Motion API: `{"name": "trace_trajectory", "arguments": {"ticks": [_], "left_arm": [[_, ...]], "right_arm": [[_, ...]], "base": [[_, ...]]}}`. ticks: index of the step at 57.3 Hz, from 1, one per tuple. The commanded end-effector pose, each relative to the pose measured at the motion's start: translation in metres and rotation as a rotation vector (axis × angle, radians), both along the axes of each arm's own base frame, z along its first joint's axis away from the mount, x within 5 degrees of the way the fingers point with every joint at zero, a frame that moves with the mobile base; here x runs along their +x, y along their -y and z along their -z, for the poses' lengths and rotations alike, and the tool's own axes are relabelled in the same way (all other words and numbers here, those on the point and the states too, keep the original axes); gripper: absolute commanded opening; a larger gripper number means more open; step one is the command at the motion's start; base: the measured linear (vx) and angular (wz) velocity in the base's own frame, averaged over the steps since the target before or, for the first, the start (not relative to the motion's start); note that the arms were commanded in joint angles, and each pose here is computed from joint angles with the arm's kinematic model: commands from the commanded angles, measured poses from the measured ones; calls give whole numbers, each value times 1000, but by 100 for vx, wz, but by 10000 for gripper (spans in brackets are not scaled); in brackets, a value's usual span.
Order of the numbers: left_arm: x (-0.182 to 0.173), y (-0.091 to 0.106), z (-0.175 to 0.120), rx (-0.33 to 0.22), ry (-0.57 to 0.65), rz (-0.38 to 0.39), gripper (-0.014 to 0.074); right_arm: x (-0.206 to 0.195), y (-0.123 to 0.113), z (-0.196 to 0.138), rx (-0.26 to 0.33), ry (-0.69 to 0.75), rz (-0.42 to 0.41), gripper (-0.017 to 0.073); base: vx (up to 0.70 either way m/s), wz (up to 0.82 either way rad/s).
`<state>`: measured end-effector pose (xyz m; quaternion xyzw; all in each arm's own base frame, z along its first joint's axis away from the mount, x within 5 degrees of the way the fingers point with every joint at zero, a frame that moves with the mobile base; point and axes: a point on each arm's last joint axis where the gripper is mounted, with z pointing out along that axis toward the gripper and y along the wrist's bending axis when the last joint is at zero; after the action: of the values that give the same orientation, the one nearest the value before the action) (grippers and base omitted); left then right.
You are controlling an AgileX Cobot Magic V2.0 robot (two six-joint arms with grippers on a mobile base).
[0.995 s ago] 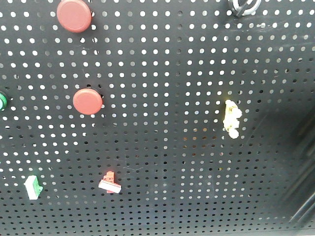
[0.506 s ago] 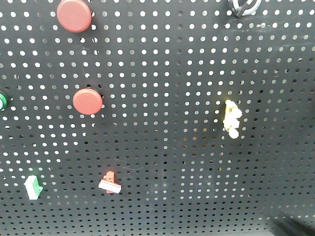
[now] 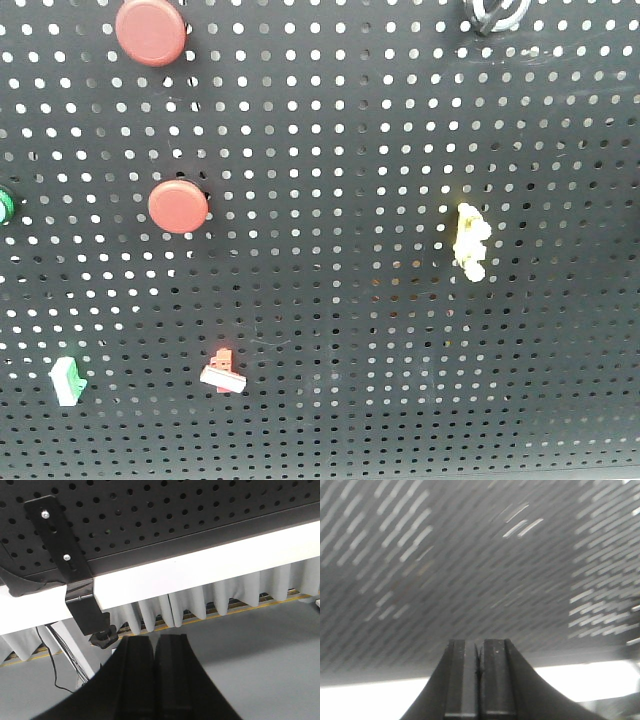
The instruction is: Rotate knob clockwise with right arm
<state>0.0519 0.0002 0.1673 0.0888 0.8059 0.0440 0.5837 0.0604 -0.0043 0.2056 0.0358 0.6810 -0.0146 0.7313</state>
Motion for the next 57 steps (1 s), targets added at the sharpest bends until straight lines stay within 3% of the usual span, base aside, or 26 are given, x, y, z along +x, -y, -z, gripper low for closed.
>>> {"name": "trace_trajectory", "arguments": {"ticks": [1,57], "left_arm": [[2,1,-5,-17,79,10,-6],[2,1,-5,-17,79,10,-6]], "right_arm": [[-5,0,-3,-63,72,22,-9],[-5,0,-3,-66,76,21,-9]], "base": [[0,0],[0,0]]}}
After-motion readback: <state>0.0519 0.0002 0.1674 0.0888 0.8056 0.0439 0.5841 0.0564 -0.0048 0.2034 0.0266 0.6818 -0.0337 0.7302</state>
